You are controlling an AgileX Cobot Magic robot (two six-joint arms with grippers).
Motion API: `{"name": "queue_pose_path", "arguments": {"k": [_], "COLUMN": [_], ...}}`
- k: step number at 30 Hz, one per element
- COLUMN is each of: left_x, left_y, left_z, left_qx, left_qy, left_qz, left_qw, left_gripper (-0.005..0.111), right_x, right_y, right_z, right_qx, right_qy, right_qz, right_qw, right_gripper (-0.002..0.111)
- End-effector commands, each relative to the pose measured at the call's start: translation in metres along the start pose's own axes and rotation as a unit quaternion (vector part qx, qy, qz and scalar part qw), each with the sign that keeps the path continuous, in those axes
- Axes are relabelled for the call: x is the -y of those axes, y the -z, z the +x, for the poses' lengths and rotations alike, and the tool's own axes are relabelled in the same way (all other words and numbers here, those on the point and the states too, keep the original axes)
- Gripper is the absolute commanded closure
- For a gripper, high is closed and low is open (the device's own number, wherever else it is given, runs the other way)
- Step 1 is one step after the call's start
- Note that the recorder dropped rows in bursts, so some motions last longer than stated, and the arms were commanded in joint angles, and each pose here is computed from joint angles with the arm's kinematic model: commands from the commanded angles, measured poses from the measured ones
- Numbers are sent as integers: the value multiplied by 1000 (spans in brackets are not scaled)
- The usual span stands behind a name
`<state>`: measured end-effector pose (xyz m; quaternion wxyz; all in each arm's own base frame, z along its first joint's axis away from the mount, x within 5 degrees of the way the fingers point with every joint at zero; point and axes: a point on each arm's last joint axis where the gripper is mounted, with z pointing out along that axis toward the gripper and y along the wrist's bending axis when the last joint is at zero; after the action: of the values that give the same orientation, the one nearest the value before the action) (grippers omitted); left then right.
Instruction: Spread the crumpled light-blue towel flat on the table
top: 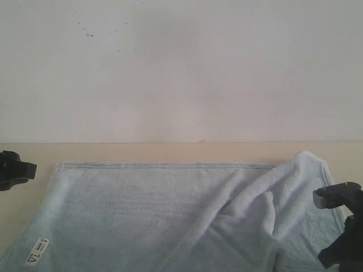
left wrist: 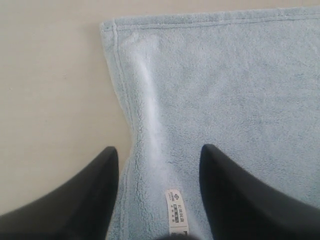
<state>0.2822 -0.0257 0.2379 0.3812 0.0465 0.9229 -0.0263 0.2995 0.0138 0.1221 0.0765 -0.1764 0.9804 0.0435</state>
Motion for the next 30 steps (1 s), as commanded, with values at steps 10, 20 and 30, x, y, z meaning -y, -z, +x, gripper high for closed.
{"name": "queue_pose_path", "arguments": {"k": [10, 20, 30], "left_x": [0, 0, 22], "left_y": [1, -1, -16], "left_z": [0, -1, 8], "left_qx": [7, 12, -23], "left_qy": [3, 4, -43], "left_qz": [1, 0, 28], "left_qw": [1000, 1000, 998], "left_gripper": [59, 59, 59], "right_x": [64, 85, 66], "right_y": [0, 35, 56], "right_z": [69, 85, 52], "right_qx": [-106, -6, 144], "right_qy": [-177, -277, -217], "right_qz": [152, 177, 117], "right_qw": [967, 945, 958], "right_gripper": [108, 108, 108]}}
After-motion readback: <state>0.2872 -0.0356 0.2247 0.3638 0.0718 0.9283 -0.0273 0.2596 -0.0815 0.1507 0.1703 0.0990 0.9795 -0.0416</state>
